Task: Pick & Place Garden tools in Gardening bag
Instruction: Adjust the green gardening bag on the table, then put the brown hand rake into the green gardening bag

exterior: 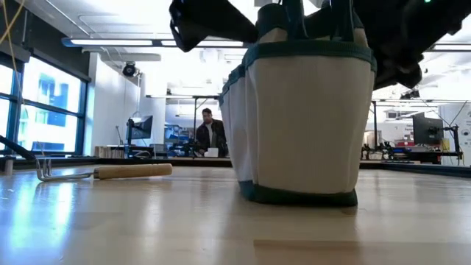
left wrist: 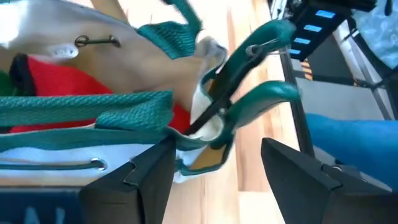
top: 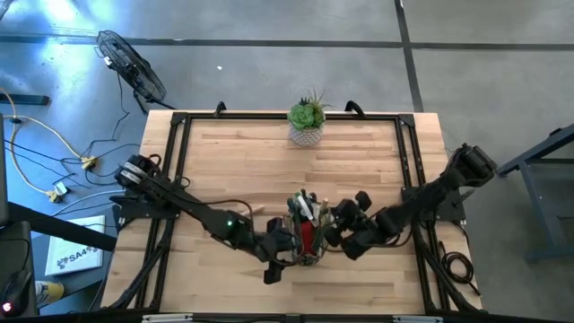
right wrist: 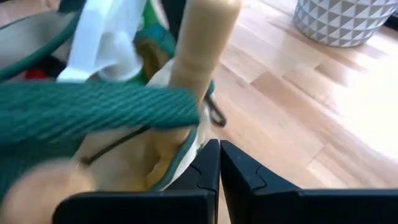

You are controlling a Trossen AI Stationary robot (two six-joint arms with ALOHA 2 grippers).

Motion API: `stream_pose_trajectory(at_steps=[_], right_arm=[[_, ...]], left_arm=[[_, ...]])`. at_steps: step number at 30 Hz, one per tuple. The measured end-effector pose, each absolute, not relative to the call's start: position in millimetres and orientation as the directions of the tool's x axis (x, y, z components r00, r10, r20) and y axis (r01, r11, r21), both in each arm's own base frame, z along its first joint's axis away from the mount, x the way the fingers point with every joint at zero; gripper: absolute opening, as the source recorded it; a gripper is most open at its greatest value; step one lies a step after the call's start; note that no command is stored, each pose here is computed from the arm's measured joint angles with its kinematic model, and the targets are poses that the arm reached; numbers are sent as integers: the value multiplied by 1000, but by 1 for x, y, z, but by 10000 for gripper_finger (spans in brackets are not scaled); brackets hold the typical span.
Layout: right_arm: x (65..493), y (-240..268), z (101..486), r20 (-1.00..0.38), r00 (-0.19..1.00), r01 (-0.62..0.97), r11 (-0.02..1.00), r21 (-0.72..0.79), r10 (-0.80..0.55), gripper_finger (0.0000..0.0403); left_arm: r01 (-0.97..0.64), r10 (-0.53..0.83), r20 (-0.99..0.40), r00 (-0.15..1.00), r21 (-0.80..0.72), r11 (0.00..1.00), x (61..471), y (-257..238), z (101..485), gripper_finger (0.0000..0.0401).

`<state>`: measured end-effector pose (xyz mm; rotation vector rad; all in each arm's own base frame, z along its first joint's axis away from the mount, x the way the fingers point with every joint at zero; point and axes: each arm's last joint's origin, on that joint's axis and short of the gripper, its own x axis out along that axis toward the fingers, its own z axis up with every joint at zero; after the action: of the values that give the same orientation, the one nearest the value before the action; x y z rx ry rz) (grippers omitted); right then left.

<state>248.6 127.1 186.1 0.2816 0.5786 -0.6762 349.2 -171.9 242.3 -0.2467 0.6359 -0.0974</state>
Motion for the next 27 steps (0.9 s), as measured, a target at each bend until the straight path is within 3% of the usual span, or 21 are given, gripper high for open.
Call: stream_pose_trajectory(at_steps=[20, 27], right_arm=[[206, 142, 211, -621, 657, 603, 792, 93, -427, 3], [183, 164, 231, -530, 777, 490, 854, 172, -339, 3]], left_arm=[[13, -91, -641, 762, -126, 992, 337, -163, 248, 230], [-22, -16, -718, 696, -44, 999, 316, -151, 260, 230]])
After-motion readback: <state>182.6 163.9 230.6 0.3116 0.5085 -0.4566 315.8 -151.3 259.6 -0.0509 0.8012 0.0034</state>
